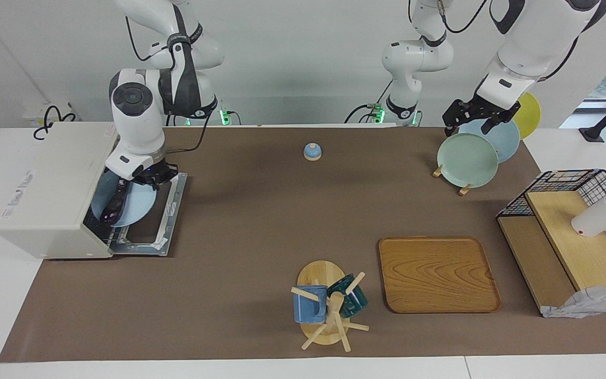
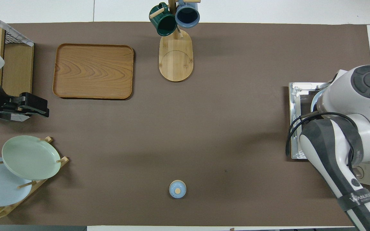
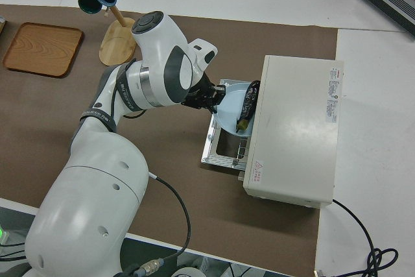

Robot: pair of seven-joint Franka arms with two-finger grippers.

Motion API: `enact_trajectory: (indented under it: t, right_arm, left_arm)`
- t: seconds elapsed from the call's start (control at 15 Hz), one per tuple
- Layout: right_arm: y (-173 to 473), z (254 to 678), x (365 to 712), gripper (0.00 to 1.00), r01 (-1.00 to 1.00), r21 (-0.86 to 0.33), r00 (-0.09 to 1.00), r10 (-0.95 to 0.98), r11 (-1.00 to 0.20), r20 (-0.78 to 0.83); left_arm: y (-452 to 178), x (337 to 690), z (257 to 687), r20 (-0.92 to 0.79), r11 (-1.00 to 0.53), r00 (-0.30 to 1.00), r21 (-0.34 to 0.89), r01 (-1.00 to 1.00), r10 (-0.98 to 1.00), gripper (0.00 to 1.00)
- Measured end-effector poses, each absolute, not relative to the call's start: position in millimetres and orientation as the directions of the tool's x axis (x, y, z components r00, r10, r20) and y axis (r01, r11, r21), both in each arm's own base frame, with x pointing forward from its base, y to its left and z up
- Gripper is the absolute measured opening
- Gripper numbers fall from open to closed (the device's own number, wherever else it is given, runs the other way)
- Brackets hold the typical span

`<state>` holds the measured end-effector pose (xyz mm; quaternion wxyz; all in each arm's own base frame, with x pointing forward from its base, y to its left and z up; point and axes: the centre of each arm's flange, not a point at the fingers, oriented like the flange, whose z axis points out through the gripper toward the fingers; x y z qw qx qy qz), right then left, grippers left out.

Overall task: Put eggplant into oven
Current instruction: 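Carry the eggplant into the open oven with the right gripper, then open the right gripper inside the oven and withdraw it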

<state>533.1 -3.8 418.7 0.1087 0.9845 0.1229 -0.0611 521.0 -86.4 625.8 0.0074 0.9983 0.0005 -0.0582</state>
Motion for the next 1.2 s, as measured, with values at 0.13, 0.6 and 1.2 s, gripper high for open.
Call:
enact_trajectory:
  t: [0.13,0.6,1.2]
  right_arm:
    - [-25.7,410.5,531.3,0.02,0.281,0.19,0.956,0.259,-0.941,-0.135]
    - [-54.2,382.0,505.8,0.02,0.302,0.174,0.953,0.288,-0.938,-0.098]
    - [-39.8,389.9,505.0,0.5,0.31,0.155,0.95,0.298,-0.938,-0.096]
  left_arm:
    - [-85.1,521.5,626.4,-0.113,-1.0,0.994,0.015,0.006,0.004,1.0]
    - [-82.2,523.4,628.1,-0.099,-1.0,0.995,0.017,0.012,0.01,1.0]
    - [-82.5,523.5,628.2,-0.098,-1.0,0.995,0.017,0.011,0.009,1.0]
